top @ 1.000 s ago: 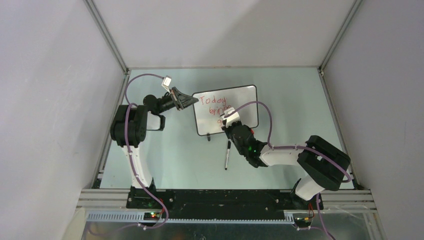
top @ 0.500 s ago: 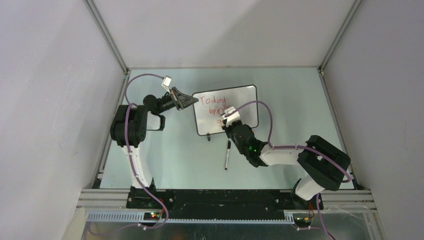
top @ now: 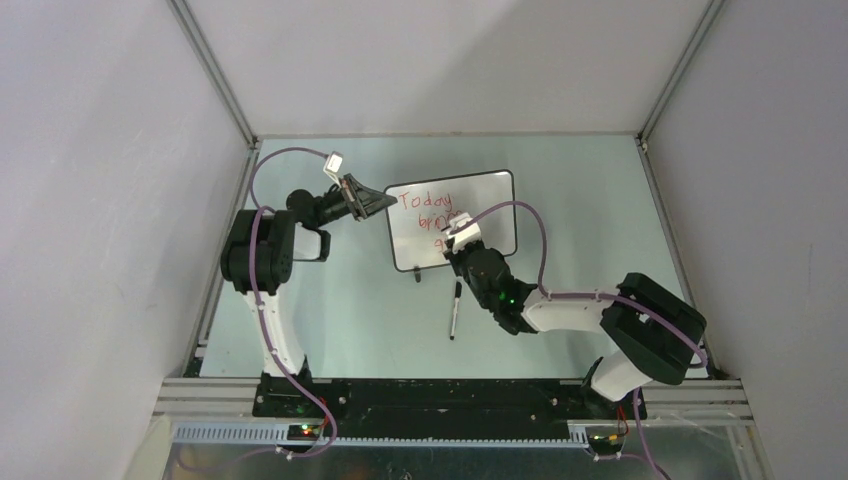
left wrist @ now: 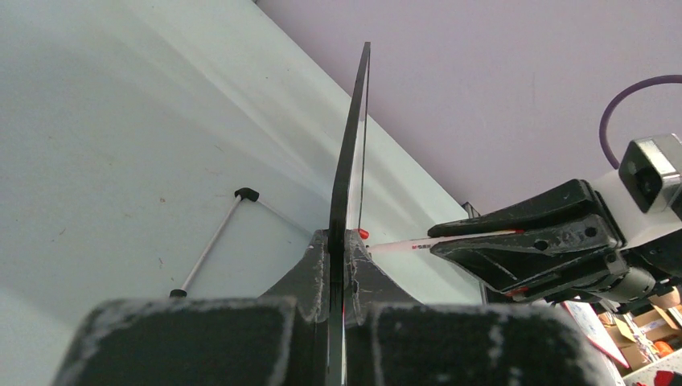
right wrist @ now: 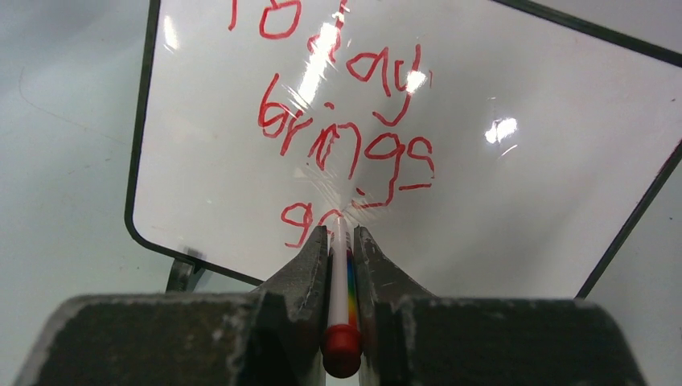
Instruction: Write a sentence on the whiteboard
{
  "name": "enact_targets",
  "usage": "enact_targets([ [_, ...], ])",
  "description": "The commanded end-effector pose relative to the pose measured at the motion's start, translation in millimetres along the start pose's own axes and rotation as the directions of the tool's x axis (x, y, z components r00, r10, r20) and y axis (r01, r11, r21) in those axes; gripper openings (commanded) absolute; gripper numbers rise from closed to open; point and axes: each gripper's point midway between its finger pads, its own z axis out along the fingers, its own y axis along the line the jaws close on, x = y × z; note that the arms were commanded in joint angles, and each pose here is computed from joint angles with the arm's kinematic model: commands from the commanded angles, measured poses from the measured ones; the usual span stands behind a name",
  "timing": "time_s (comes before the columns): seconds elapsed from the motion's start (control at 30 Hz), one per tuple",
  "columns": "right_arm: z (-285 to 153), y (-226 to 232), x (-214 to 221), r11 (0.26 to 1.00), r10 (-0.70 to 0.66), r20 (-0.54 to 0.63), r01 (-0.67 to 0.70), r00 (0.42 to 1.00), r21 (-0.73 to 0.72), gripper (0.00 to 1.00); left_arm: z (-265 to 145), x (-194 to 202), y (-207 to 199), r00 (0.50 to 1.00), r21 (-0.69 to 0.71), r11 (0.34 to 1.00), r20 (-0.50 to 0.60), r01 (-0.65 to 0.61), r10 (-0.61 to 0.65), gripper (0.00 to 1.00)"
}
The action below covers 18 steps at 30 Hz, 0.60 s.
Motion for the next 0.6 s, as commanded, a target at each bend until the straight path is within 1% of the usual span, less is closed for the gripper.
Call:
enact_targets([
  [0.0,-11,-7,-39,0.998,0.053,0.103,-0.055,0.993,0.020,0.00,-1,-11,-6,0.996,0.018,0.996,0.023,-0.086,0.085,0.00],
  [0.17,-19,-16,-37,0.996,0.076,0.108,-0.080,0.991,0.031,0.00,-1,-11,-6,0.996,0.018,0.996,0.023,-0.085,0.085,0.00],
  [0.37,-15,-28,-29,0.993,0.089,0.086,-0.095,0.992,0.065,0.00,-1,-11,-6,0.996,0.018,0.996,0.022,-0.085,0.085,0.00],
  [0.57,-10,-31,-23,0.993,0.092,0.076,-0.097,0.993,0.069,0.00,-1,-11,-6,0.996,0.019,0.996,0.022,-0.083,0.083,0.00],
])
